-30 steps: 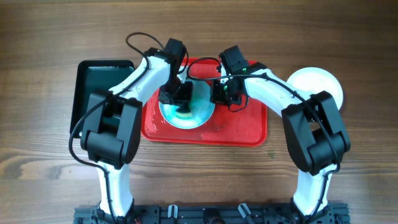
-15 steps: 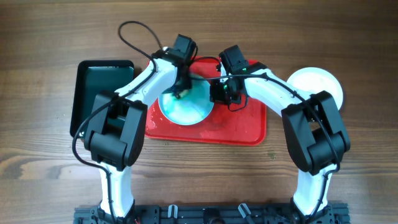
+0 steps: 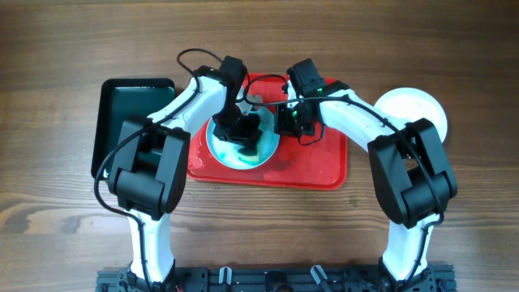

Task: Clean dirty plates on tray and stack at the side
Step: 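Scrub the held plate with the sponge in the left gripper, then lift the plate with right gripper and carry it onto the stack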

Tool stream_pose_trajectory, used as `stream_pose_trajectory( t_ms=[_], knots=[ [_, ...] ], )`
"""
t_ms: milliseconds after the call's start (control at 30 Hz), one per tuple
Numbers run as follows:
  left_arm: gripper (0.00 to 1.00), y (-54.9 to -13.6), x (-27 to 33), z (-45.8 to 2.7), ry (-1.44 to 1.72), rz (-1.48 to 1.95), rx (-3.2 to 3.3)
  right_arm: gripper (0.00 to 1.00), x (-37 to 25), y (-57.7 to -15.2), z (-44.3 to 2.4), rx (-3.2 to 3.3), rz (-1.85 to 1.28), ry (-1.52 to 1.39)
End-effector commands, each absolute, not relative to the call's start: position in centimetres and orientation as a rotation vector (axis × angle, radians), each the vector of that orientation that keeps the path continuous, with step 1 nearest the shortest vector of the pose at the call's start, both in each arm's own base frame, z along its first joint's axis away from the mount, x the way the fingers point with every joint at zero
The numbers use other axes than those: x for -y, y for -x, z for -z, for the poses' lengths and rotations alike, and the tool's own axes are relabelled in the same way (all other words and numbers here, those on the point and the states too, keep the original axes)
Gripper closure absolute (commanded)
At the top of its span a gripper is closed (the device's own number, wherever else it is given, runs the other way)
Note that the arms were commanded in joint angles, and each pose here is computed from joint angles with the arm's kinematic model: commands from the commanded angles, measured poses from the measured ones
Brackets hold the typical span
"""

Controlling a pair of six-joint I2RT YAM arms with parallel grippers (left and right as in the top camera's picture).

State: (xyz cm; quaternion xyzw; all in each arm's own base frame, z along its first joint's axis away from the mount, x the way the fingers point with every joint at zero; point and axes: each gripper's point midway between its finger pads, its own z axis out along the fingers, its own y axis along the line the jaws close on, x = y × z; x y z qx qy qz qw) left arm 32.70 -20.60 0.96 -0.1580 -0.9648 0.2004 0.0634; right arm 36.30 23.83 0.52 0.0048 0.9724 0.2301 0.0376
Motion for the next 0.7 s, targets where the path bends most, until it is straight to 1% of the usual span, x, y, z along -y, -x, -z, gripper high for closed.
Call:
stream_pose_trajectory(
  t_ms=[0,33,67,133,167,300,333,367,433,533,567,633,667],
  knots=[
    [0.96,-34.9,21.6,0.4,0.393,-0.642,2.997,0.96,-23.4,-36.2,0.5,-3.007,-0.676,-0.066],
    [0.96,-36.0,20.8,0.7,0.317,-0.558,3.056,0.96,-23.4,-36.2,0.5,-3.007,-0.675,-0.069],
    [0.96,-38.4,18.4,0.8,0.144,-0.344,3.178,0.96,-23.4,-36.2,0.5,-3.009,-0.669,-0.075],
    [0.96,-41.6,15.0,-1.1,-0.054,-0.069,3.303,0.96,-22.8,-36.2,0.8,-3.021,-0.620,-0.133],
    [0.96,-42.6,14.0,-2.5,-0.102,0.005,3.331,0.96,-22.7,-36.2,0.8,-3.021,-0.616,-0.136],
    [0.96,-45.9,12.4,-9.6,-0.189,0.007,3.422,0.96,-22.6,-36.3,0.8,-3.019,-0.602,-0.162],
    [0.96,-46.3,11.8,-11.8,-0.218,0.000,3.437,0.96,-22.6,-36.3,0.7,-3.016,-0.604,-0.158],
    [0.96,-46.2,11.3,-13.0,-0.254,-0.001,3.436,0.96,-22.6,-36.4,0.2,-3.004,-0.601,-0.130],
    [0.96,-45.8,10.7,-13.6,-0.290,-0.009,3.416,0.96,-21.8,-36.8,-1.5,-2.961,-0.542,-0.080],
    [0.96,-44.3,10.3,-12.8,-0.297,-0.031,3.336,0.96,-17.8,-37.9,-5.7,-2.837,-0.228,-0.098],
    [0.96,-44.1,10.3,-12.4,-0.294,-0.025,3.321,0.96,-15.7,-38.5,-8.1,-2.743,-0.049,-0.087],
    [0.96,-43.9,10.3,-11.6,-0.293,-0.018,3.308,0.96,-13.8,-38.8,-11.4,-2.618,0.156,-0.054],
    [0.96,-43.7,10.4,-11.3,-0.290,-0.026,3.299,0.96,-12.6,-38.8,-13.6,-2.521,0.308,-0.042]
  ],
)
